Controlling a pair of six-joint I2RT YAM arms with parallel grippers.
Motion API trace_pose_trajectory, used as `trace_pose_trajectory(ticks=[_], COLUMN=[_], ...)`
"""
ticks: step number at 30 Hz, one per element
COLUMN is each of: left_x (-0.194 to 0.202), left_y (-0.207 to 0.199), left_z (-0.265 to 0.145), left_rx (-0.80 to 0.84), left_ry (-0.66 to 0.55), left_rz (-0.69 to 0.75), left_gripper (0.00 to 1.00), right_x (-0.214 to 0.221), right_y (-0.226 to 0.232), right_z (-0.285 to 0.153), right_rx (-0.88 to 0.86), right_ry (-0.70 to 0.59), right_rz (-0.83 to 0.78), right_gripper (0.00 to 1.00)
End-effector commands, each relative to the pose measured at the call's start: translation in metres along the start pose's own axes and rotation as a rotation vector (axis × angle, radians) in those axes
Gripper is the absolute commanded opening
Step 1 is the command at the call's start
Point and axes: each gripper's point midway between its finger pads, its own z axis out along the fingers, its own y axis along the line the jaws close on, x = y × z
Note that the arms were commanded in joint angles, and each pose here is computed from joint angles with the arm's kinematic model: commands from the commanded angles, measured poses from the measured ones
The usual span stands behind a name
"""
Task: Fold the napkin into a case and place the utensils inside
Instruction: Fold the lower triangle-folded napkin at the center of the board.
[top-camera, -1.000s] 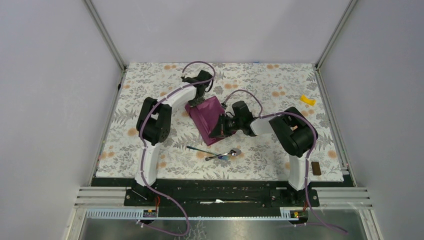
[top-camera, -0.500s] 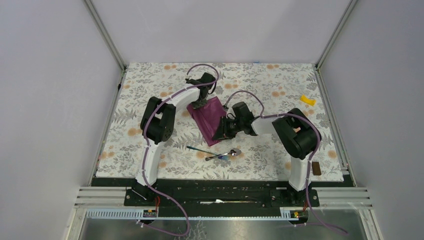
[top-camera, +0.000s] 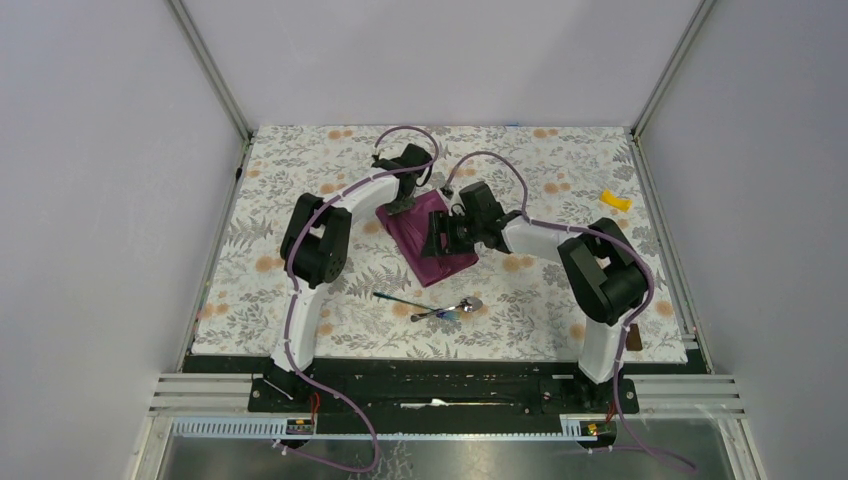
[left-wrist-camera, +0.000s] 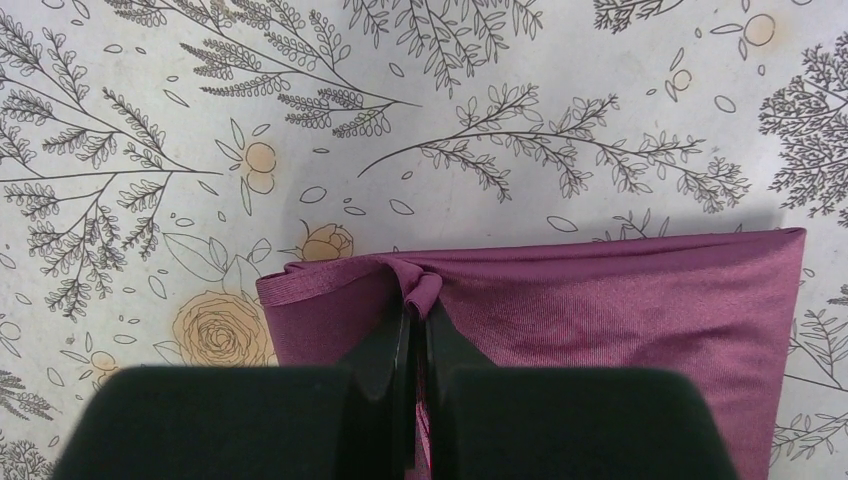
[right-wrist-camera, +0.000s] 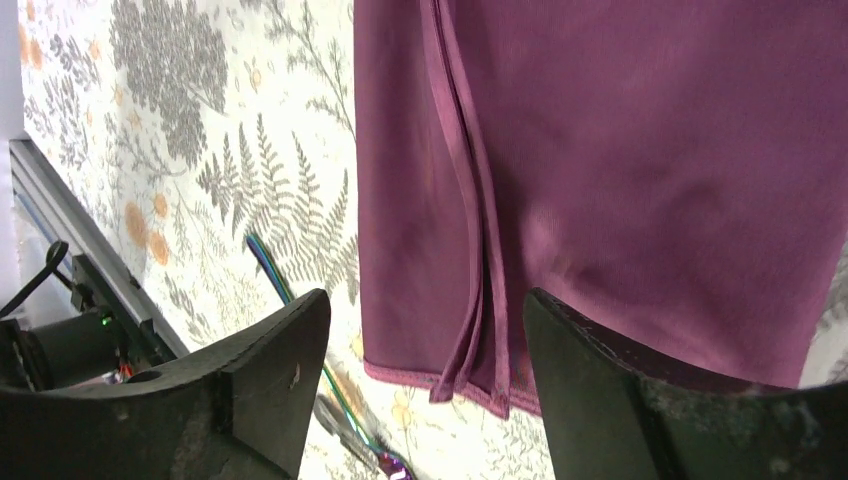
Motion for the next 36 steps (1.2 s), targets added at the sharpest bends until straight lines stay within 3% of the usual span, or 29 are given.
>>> trace_pose_trajectory(ticks=[1,16,22,25,29,33,36], left_x=[-0.009,-0.008,-0.009,-0.01,-0.013,-0.014,-0.02], left_y=[-0.007,-0.008,-0.01,-0.013,-0.021,-0.032,-0.04], left_z=[-0.009,-0.016,-0.019,-0.022,-0.033,-0.051,-0.069], left_rx=[0.044,0.077,0.089,0.105,0.169,0.273,0.358], left_ry=[-0.03,-0.026,-0.025,-0.02,-0.015,0.007,0.009], left_rz=[0.003,-0.006,-0.008,-0.004,0.01,0.011,0.012], left_gripper=[0.03,0.03,0.03,0.04,0.23,0.48,0.6], right_x=[-0.022,-0.041,-0.049,-0.048,-0.04,-0.036,-0.037], right_y=[-0.003,0.001,0.001,0.0,-0.007,-0.005,-0.003], right_z=[0.008,0.039,0.051,0.05,0.049,0.047,0.045], right_rx=[0.038,-0.013,-0.029,-0.01,0.004,-0.04,-0.06], right_ry=[-0.025,-0.024,-0.031,-0.038,-0.042,-0.034,-0.038], right_rz=[-0.066,-0.045,-0.01,0.026,0.104,0.168,0.186], right_gripper=[0.77,0.62,0.42,0.26,0.02,0.0,0.0])
